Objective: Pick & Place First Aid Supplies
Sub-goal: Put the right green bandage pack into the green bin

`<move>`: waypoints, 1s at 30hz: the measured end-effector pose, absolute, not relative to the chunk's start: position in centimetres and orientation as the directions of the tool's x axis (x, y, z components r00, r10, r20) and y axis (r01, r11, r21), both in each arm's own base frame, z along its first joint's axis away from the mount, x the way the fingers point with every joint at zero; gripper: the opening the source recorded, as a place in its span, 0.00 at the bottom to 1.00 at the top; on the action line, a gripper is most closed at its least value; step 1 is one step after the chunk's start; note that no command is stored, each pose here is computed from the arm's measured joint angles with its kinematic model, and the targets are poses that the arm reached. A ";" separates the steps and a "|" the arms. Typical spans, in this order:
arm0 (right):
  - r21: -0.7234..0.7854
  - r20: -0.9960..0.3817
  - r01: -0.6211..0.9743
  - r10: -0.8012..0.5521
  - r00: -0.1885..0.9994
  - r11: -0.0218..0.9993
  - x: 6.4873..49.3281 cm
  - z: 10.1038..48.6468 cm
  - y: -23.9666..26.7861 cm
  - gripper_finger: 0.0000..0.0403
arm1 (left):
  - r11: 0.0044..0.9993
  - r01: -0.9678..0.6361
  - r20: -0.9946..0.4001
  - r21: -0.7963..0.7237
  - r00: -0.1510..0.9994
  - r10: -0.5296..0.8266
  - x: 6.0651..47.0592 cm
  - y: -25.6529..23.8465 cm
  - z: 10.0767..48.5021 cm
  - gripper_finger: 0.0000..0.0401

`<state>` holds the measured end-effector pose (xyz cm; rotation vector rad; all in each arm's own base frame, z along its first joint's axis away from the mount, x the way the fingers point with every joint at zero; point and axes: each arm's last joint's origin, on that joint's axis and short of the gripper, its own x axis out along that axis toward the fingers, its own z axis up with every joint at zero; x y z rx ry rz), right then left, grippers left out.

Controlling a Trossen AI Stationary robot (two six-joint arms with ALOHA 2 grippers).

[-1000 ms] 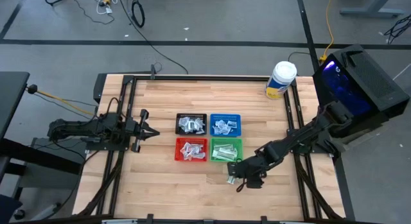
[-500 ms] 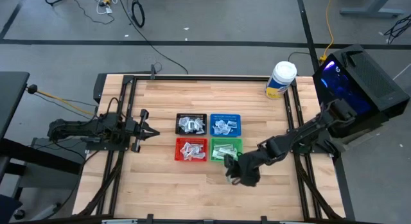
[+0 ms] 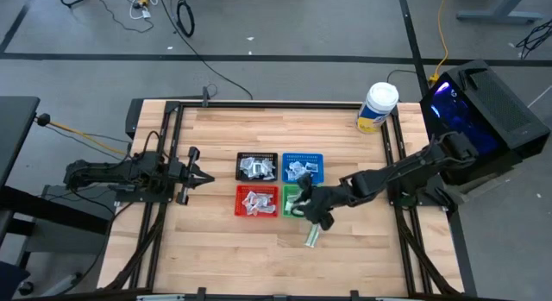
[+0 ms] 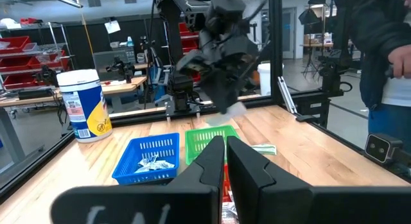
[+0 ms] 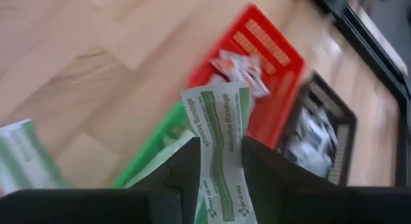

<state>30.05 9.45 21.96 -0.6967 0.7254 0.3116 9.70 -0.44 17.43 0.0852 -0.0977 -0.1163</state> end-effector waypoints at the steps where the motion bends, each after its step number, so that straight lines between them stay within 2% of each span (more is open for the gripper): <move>1: -0.466 -0.696 -0.462 0.009 0.718 0.754 30.1 22.0 9.2 0.29 | 0.990 0.111 0.092 0.090 0.989 -0.119 9.7 -0.4 17.4 0.06; 14: -0.275 -0.758 -0.262 -0.041 0.651 0.925 30.0 21.4 7.3 0.29 | 0.990 0.111 0.093 0.090 0.988 -0.120 9.7 -0.4 17.4 0.06; 21: -0.114 -0.796 -0.260 0.069 0.602 0.959 29.7 21.0 7.3 0.29 | 0.990 0.111 0.092 0.090 0.989 -0.119 9.7 -0.4 17.4 0.06; 30: -0.114 -0.811 -0.219 0.036 0.584 0.969 29.7 20.7 7.2 0.31 | 0.990 0.111 0.092 0.090 0.989 -0.120 9.7 -0.4 17.4 0.06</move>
